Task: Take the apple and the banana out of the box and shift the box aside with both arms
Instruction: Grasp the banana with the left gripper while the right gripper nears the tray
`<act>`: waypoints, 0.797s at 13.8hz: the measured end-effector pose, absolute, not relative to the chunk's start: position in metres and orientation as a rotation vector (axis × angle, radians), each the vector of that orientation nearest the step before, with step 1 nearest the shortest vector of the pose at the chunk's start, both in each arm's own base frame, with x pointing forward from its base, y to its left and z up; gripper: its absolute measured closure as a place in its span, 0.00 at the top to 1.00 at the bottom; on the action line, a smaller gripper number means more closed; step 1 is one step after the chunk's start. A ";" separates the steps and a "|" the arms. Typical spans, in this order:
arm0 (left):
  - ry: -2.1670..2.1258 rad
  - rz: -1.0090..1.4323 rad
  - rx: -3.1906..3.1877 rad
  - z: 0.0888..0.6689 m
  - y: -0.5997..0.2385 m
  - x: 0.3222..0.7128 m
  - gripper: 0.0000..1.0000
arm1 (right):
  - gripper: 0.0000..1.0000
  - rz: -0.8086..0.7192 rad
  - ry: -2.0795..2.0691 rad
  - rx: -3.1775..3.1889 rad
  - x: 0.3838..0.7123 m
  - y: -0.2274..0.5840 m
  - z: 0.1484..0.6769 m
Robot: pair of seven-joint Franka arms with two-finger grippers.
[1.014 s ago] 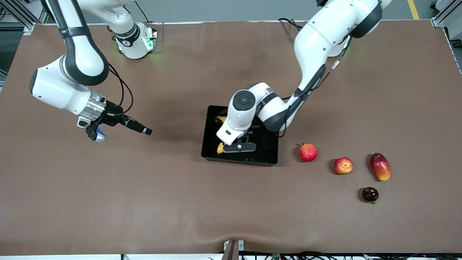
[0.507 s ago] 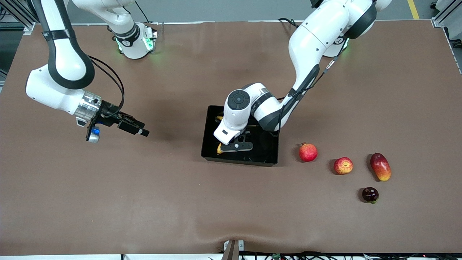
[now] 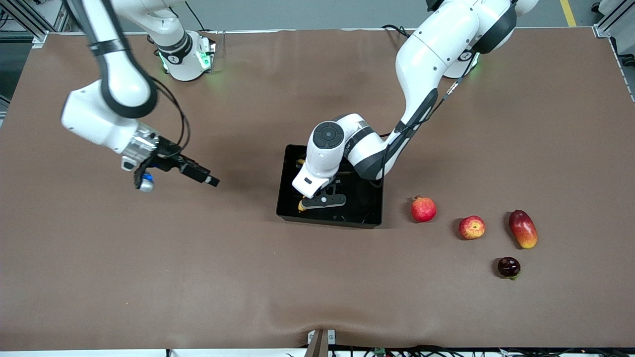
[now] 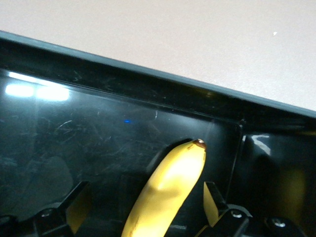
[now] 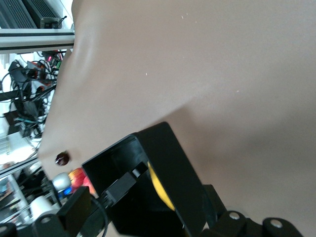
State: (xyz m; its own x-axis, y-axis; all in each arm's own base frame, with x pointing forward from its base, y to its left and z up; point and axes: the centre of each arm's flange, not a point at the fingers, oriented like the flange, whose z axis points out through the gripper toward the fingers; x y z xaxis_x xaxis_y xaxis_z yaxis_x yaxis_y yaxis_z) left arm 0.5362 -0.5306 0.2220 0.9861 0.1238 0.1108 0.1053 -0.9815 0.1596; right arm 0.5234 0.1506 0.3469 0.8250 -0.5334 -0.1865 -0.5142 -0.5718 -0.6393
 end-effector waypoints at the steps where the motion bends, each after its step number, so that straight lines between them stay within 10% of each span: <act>1: 0.172 0.184 2.969 0.220 -0.531 0.536 1.00 | 1.00 -0.074 0.753 -2.310 0.519 0.164 0.346; 11: 0.154 0.182 2.940 0.199 -0.540 0.528 1.00 | 1.00 -0.160 0.732 -2.362 0.502 0.193 0.339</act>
State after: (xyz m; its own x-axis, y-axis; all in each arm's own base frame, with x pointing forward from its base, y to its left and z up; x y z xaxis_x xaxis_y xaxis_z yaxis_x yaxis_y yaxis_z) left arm 0.5285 -0.5398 0.1988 0.9871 0.1149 0.1116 0.0913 -0.9762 0.1968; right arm 0.5016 0.1934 0.3386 0.8363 -0.5436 -0.0718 -0.4638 -0.6316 -0.6213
